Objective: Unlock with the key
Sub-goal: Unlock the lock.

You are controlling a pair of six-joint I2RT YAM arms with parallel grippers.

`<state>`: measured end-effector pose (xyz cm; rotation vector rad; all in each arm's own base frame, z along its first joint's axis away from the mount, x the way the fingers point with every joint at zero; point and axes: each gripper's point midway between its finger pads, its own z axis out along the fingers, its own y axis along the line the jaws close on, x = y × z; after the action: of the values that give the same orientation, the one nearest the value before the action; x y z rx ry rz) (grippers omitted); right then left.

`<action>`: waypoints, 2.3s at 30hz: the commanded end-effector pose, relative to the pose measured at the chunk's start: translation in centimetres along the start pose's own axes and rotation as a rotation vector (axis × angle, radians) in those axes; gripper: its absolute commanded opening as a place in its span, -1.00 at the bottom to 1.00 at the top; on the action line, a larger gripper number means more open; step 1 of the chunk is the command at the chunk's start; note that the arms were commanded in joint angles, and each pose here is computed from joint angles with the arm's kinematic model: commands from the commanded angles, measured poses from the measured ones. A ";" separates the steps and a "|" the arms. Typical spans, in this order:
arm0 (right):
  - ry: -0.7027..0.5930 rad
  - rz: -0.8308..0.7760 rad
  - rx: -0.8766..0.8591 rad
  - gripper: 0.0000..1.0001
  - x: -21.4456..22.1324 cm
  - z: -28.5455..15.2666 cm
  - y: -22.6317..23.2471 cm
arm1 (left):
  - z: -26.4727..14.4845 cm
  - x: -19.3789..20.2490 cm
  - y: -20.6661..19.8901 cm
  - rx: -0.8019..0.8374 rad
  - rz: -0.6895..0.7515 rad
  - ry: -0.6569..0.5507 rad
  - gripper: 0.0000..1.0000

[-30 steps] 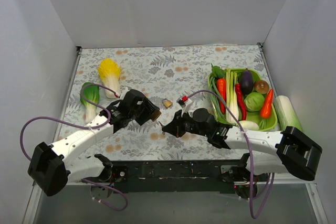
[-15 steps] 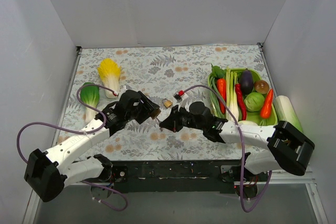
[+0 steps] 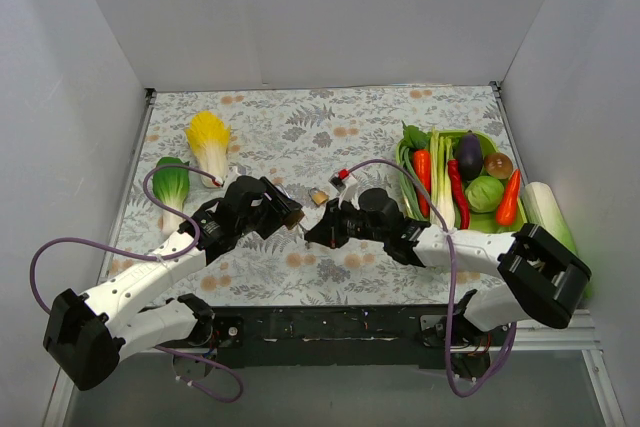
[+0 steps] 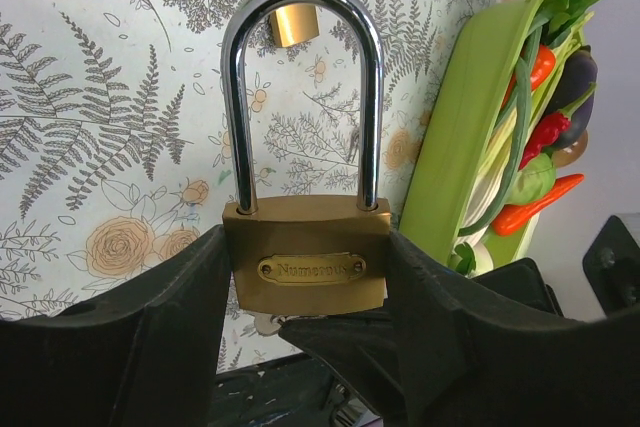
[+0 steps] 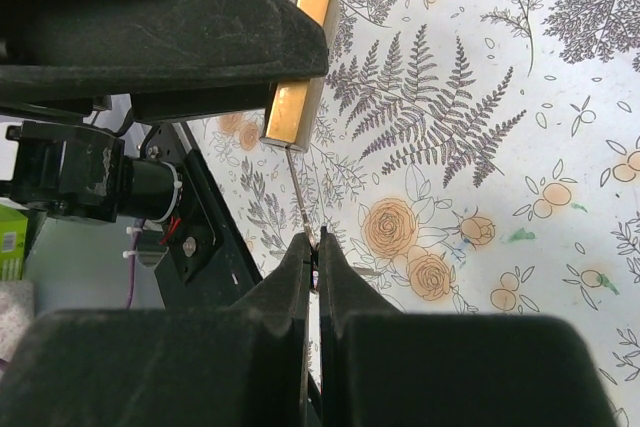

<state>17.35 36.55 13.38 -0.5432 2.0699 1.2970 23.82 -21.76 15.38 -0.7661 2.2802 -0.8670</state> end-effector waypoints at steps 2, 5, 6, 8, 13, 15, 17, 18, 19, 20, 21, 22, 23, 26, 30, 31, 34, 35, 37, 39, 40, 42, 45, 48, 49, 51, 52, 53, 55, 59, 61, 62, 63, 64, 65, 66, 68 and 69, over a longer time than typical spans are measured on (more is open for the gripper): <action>-0.038 -0.016 -0.064 -0.97 -1.9 0.6 1.7 | -1.3 -1.1 -3.1 0.119 -0.012 -0.040 -1.00; -0.034 -0.012 -0.064 -0.97 -1.8 0.7 1.6 | -1.3 -1.1 -3.0 0.119 -0.008 -0.039 -1.00; -0.036 -0.010 -0.062 -0.97 -1.9 0.7 1.5 | -1.4 -1.2 -3.0 0.120 -0.008 -0.042 -1.00; -0.041 -0.006 -0.060 -0.97 -2.0 0.7 1.6 | -1.4 -1.1 -3.1 0.122 -0.003 -0.041 -1.00; -0.061 -0.015 -0.059 -0.97 -3.0 0.6 1.9 | -1.3 -1.2 -2.8 0.116 0.013 -0.048 -1.00; -0.063 -0.019 -0.057 -0.97 -3.3 0.6 1.9 | -1.2 -1.1 -2.7 0.117 0.015 -0.047 -1.00; -0.065 -0.021 -0.061 -0.97 -3.5 0.7 2.1 | -1.1 -1.2 -2.5 0.112 0.017 -0.052 -1.00; -0.067 -0.022 -0.062 -0.97 -3.6 0.7 2.1 | -1.1 -1.1 -2.4 0.111 0.020 -0.049 -1.00; -0.065 -0.022 -0.061 -0.97 -3.5 0.7 2.0 | -1.1 -1.2 -2.4 0.111 0.021 -0.050 -1.00; -0.064 -0.020 -0.060 -0.97 -3.6 0.7 2.0 | -1.1 -1.1 -2.3 0.107 0.022 -0.048 -1.00; -0.066 -0.019 -0.058 -0.97 -3.6 0.7 2.0 | -1.1 -1.1 -2.3 0.110 0.022 -0.048 -1.00; -0.065 -0.020 -0.059 -0.97 -3.6 0.7 2.0 | -1.1 -1.1 -2.3 0.108 0.022 -0.048 -1.00; -0.065 -0.018 -0.055 -0.97 -3.6 0.7 1.9 | -1.1 -1.1 -2.3 0.110 0.023 -0.049 -1.00; -0.069 -0.008 -0.042 -0.97 -3.7 0.8 1.6 | -1.2 -1.1 -2.4 0.117 0.027 -0.051 -1.00; -0.082 -0.002 -0.015 -0.97 -4.3 1.0 1.2 | -1.2 -1.1 -2.4 0.129 0.034 -0.053 -1.00; -0.081 -0.004 -0.003 -0.97 -4.4 1.2 1.0 | -1.1 -1.0 -2.4 0.131 0.037 -0.052 -1.00; -0.082 -0.010 0.035 -0.97 -5.0 1.5 0.6 | -0.9 -1.1 -1.9 0.118 0.040 -0.057 -1.00; -0.084 -0.011 0.051 -0.97 -5.1 1.6 0.3 | -0.8 -1.1 -1.9 0.115 0.041 -0.060 -1.00; -0.086 -0.014 0.071 -0.97 -5.4 1.8 0.1 | -0.7 -1.0 -1.7 0.109 0.047 -0.062 -1.00; -0.099 -0.020 0.107 -0.97 -5.7 1.9 -0.5 | -0.6 -1.1 -1.7 0.104 0.050 -0.067 -1.00; -0.102 -0.022 0.114 -0.97 -5.9 1.9 -0.6 | -0.6 -1.1 -1.7 0.104 0.047 -0.067 -1.00; -0.117 -0.035 0.127 -0.97 -6.4 1.9 -0.8 | -0.4 -1.0 -1.5 0.097 0.047 -0.064 -1.00; -0.139 -0.058 0.123 -0.97 -7.0 2.0 -0.3 | -0.2 -0.8 -1.4 0.094 0.047 -0.059 -1.00; -0.161 -0.092 0.113 -0.97 -7.6 2.2 0.2 | 0.0 -0.7 -1.1 0.083 0.046 -0.053 -1.00; -0.168 -0.107 0.107 -0.97 -7.7 2.3 0.4 | 0.2 -0.6 -1.0 0.080 0.046 -0.052 -1.00; -0.176 -0.117 0.106 -0.97 -7.7 2.5 0.5 | 0.2 -0.5 -1.0 0.081 0.045 -0.050 -1.00; -0.181 -0.126 0.102 -0.97 -7.7 2.6 0.7 | 0.2 -0.5 -1.0 0.083 0.046 -0.049 -1.00; -0.184 -0.139 0.109 -0.97 -7.7 2.7 0.8 | 0.3 -0.5 -1.1 0.086 0.046 -0.048 -1.00; -0.190 -0.151 0.112 -0.97 -7.7 2.9 1.0 | 0.3 -0.5 -1.1 0.089 0.046 -0.046 -1.00; -0.206 -0.152 0.131 -0.97 -8.2 3.0 1.1 | 0.5 -0.2 -0.8 0.091 0.053 -0.040 -1.00; -0.215 -0.148 0.140 -0.97 -8.9 3.2 1.2 | 0.5 -0.1 -0.7 0.101 0.058 -0.038 -1.00; -0.219 -0.147 0.141 -0.97 -9.2 3.2 1.4 | 0.5 -0.1 -1.0 0.116 0.058 -0.040 -1.00; -0.217 -0.140 0.149 -0.97 -9.2 3.2 1.3 | 0.5 0.1 -0.6 0.118 0.062 -0.041 -1.00; -0.227 -0.137 0.150 -0.97 -9.7 3.3 1.5 | 0.4 0.0 -0.6 0.124 0.062 -0.045 -1.00; -0.230 -0.132 0.159 -0.97 -9.9 3.3 1.5 | 0.4 0.0 -0.8 0.141 0.062 -0.049 -1.00; -0.224 -0.128 0.163 -0.97 -9.8 3.5 1.4 | 0.4 0.1 -0.6 0.141 0.063 -0.048 -1.00; -0.225 -0.120 0.161 -0.97 -10.0 3.9 1.4 | 0.2 0.1 -0.8 0.160 0.061 -0.055 -1.00; -0.231 -0.120 0.153 -0.97 -10.3 4.0 1.6 | 0.3 0.2 -0.6 0.159 0.061 -0.053 -1.00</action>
<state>20.57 38.27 12.57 -0.5621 2.1546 1.0036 25.93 -20.36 14.51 -0.7353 2.1226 -0.8262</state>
